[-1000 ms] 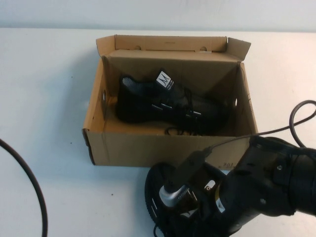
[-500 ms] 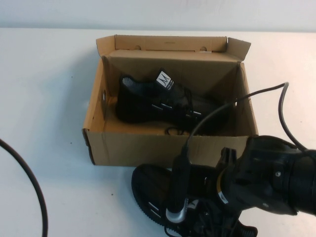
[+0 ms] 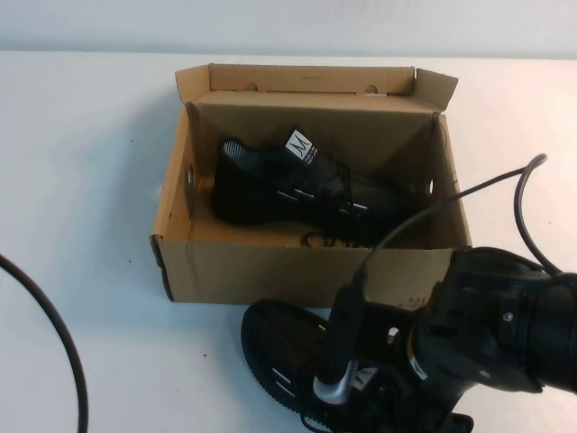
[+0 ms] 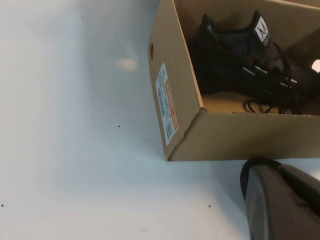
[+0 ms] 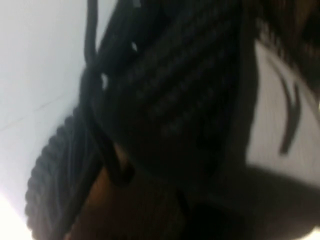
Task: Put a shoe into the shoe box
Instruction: Pick up the shoe from the table
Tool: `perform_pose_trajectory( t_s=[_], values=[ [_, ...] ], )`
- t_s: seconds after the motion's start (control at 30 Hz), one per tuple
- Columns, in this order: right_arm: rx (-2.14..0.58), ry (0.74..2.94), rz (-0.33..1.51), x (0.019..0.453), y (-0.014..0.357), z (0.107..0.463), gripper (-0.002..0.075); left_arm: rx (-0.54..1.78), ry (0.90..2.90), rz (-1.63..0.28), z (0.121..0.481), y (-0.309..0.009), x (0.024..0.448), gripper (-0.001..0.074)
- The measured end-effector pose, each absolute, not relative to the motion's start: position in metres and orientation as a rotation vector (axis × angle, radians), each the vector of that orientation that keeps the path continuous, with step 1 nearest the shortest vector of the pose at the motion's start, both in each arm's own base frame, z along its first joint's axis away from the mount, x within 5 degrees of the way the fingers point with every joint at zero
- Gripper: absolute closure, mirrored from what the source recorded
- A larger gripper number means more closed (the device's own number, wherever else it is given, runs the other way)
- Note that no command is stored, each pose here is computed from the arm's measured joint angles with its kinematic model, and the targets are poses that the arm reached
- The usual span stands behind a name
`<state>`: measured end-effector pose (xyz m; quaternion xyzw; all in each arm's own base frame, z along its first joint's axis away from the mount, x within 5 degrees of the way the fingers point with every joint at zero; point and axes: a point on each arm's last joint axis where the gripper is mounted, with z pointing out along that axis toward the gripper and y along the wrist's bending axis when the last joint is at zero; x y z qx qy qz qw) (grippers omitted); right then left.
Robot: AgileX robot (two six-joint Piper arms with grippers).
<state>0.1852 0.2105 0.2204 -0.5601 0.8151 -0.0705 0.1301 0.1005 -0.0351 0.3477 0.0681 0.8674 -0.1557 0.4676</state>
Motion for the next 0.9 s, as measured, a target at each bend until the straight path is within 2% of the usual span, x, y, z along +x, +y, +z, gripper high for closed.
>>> perform_pose_trajectory(
  t_s=[0.23, 0.43, 0.5, 0.7, 0.9],
  values=[
    [-1.553, 2.422, -0.219, 0.188, 0.212, 0.238, 0.0302, 0.174, 2.152, -0.384, 0.346, -0.035, 0.099, 0.0737],
    [-1.322, 2.425, -0.129, 0.186, 0.209, 0.285, 0.03, 0.208, 2.167, -0.37, 0.344, -0.035, 0.098, 0.0737],
    [-1.157, 2.475, -0.081, 0.183, 0.205, 0.3, 0.03, 0.215, 2.17, -0.368, 0.344, -0.035, 0.098, 0.0737],
    [-0.704, 2.675, 0.251, 0.165, 0.204, 0.321, 0.03, 0.22, 2.172, -0.365, 0.344, -0.036, 0.098, 0.0738],
    [-0.44, 2.841, 0.67, 0.148, 0.222, 0.325, 0.03, 0.223, 2.176, -0.365, 0.344, -0.036, 0.097, 0.0737]
  ],
)
